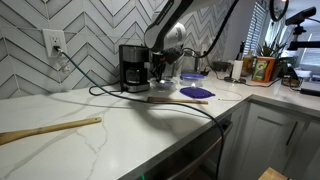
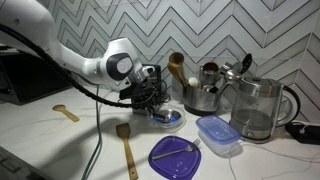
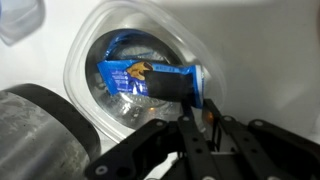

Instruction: Remove the blue packet from the silver plate in the lunchbox and put it on the left side of the counter

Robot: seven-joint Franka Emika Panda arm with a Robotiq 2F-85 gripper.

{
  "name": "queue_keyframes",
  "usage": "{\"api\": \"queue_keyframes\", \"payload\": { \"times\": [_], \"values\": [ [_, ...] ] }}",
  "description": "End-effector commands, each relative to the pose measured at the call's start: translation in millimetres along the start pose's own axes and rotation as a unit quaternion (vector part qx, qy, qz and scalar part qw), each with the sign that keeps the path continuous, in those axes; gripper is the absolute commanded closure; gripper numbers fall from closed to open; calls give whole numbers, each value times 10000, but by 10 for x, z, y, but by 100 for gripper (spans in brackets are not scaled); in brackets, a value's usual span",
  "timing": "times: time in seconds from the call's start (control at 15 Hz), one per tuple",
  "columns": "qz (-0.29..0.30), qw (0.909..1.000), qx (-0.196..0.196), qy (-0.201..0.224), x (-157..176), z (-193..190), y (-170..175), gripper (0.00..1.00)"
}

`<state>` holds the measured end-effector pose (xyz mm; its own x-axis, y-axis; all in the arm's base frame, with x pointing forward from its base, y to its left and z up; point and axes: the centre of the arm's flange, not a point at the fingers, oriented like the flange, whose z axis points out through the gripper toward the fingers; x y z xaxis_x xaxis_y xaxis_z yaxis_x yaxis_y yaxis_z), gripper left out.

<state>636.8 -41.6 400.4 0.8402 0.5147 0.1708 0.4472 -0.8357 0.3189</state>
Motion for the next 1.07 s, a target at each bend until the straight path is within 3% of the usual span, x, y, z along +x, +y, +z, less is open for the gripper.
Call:
{"api": "queue_keyframes", "payload": {
  "times": [0.0,0.2,0.27,1.0],
  "values": [
    [-105,9996,259,7,-11,89,57,78],
    [-145,9990,413,30,-21,87,65,74],
    [-167,9989,436,25,-23,90,66,68],
    [-242,9979,558,-237,-105,234,70,67]
  ]
}}
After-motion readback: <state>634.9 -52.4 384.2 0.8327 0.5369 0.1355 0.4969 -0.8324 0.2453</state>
